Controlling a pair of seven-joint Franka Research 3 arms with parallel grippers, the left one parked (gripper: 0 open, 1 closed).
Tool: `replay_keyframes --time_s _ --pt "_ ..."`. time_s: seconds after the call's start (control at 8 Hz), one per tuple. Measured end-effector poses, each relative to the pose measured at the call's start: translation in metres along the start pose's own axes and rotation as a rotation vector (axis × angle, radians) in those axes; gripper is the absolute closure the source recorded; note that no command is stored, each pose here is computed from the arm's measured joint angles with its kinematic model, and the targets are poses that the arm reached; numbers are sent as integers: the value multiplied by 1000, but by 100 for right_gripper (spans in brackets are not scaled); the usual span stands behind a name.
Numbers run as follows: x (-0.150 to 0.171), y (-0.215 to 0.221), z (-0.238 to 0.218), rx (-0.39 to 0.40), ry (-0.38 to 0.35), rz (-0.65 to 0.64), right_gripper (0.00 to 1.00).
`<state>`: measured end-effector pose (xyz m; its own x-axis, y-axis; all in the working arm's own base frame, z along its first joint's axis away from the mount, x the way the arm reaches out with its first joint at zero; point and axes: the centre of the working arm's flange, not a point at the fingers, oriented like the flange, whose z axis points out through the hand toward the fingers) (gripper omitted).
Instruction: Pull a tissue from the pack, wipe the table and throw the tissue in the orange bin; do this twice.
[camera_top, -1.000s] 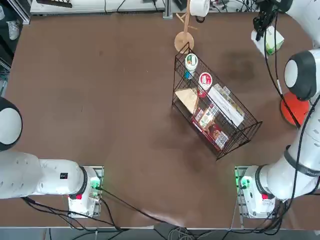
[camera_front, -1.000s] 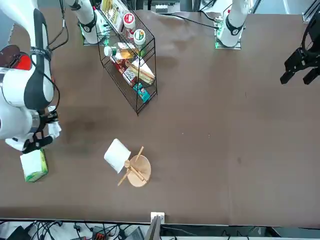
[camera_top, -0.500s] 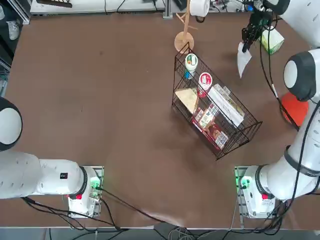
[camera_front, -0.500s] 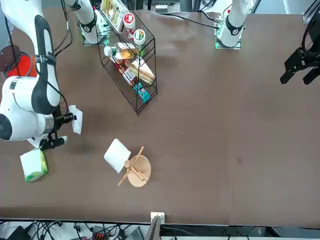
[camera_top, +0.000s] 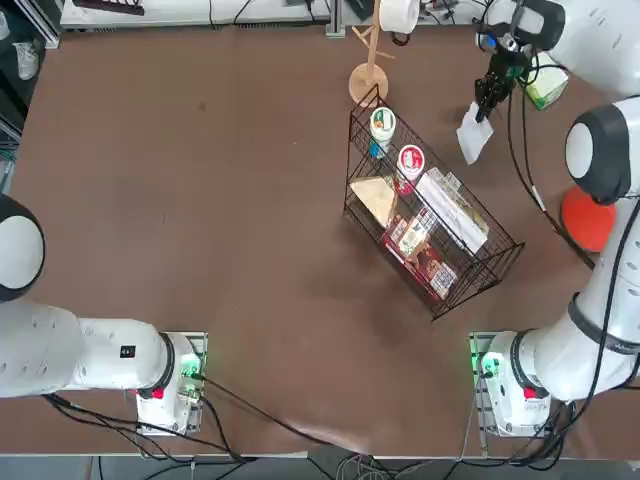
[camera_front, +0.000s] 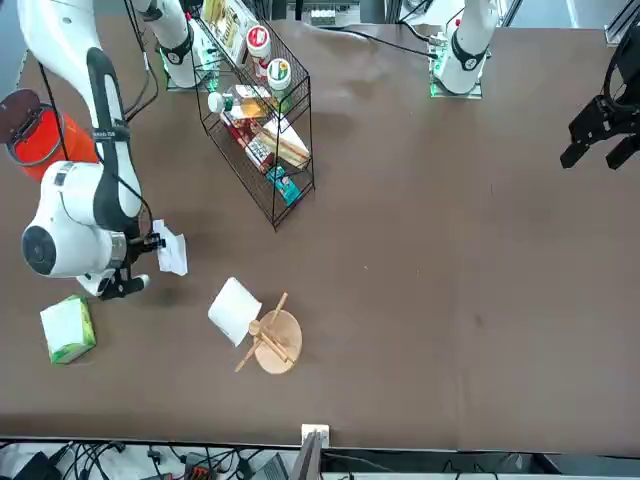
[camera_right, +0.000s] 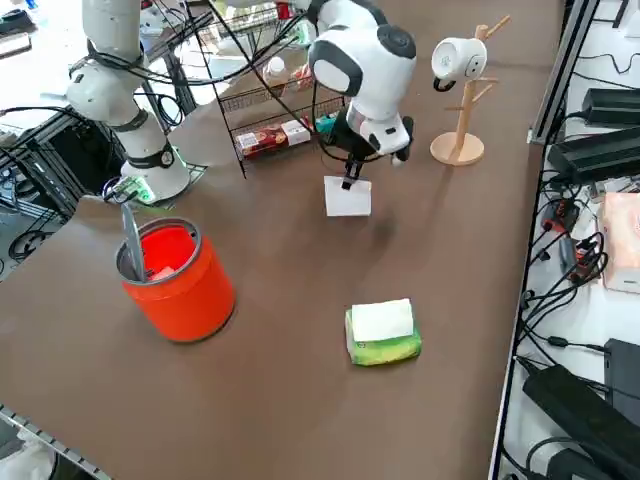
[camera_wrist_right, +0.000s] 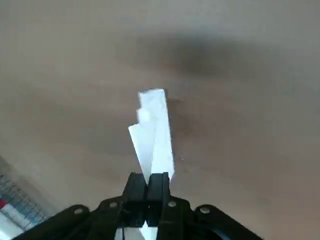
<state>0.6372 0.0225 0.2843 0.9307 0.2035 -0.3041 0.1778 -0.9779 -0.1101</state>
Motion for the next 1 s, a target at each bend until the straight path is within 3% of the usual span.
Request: replay_keyframes --time_s 0.38,1.0 --pt "-3 21 13 -130 -29 -22 99" --pt "18 -10 61 -171 -43 60 99"
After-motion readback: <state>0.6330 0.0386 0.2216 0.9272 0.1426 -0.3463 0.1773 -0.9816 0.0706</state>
